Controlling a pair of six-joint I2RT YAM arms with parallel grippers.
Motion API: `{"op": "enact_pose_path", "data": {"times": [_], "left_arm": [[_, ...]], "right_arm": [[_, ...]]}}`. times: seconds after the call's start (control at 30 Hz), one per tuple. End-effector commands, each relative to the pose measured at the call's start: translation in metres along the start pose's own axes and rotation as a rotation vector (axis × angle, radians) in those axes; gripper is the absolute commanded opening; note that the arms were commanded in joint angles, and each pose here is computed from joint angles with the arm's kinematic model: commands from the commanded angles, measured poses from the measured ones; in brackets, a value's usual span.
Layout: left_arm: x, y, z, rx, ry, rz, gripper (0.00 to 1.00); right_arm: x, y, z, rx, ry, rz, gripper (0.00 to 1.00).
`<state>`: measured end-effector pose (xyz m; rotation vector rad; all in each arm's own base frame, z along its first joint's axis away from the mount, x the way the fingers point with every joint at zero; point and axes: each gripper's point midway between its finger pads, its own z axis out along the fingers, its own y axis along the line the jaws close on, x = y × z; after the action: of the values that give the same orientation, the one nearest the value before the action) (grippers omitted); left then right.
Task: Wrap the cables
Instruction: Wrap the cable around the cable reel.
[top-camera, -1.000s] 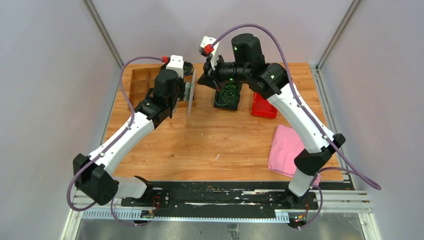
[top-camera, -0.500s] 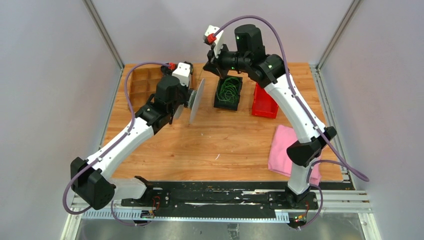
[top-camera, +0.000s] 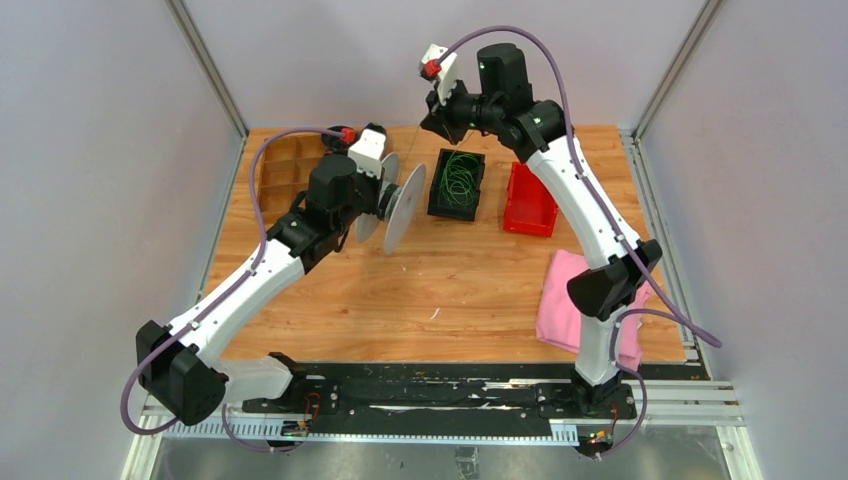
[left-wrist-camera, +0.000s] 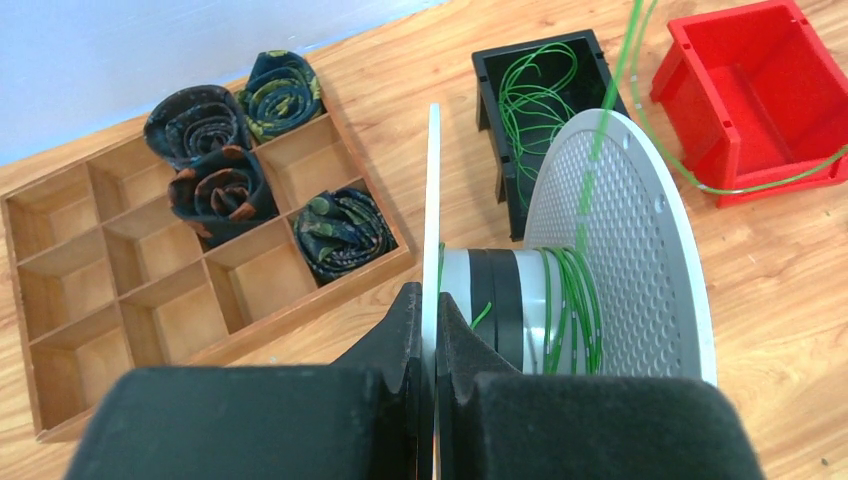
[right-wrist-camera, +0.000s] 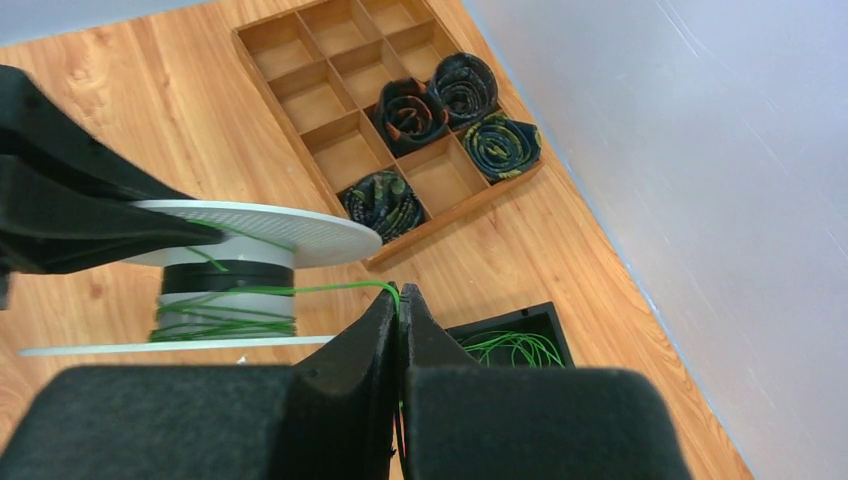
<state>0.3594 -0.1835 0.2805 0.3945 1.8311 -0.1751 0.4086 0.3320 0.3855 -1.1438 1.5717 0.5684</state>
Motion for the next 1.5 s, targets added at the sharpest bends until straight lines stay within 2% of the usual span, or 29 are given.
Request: {"op": "enact_pose_path", "data": {"times": [0.0, 0.3, 0.63, 1.03, 1.47], "left_arm": [[-0.026, -0.009, -0.010, 0.055, -0.089, -0.031, 0.00], [-0.037, -0.013, -0.015, 0.081, -0.113, -0.053, 0.00], [-0.054, -0.016, -0.024, 0.122, -0.143, -0.092, 0.00], [-0.084, -0.015, -0.038, 0.167, -0.179, -0.186, 0.00], [-0.112, 0.005, -0.050, 0.106, -0.214, -0.322, 0.00]], "right_arm": [[0.011, -0.033, 0.009, 0.051, -0.012, -0.041, 0.01], [0.079, -0.048, 0.041, 0.002, 0.072, 0.047, 0.00], [0.137, -0.044, 0.050, -0.041, 0.136, 0.146, 0.01], [0.171, -0.015, 0.053, -0.115, 0.149, 0.269, 0.01], [0.185, 0.016, 0.044, -0.160, 0.113, 0.437, 0.01]]}}
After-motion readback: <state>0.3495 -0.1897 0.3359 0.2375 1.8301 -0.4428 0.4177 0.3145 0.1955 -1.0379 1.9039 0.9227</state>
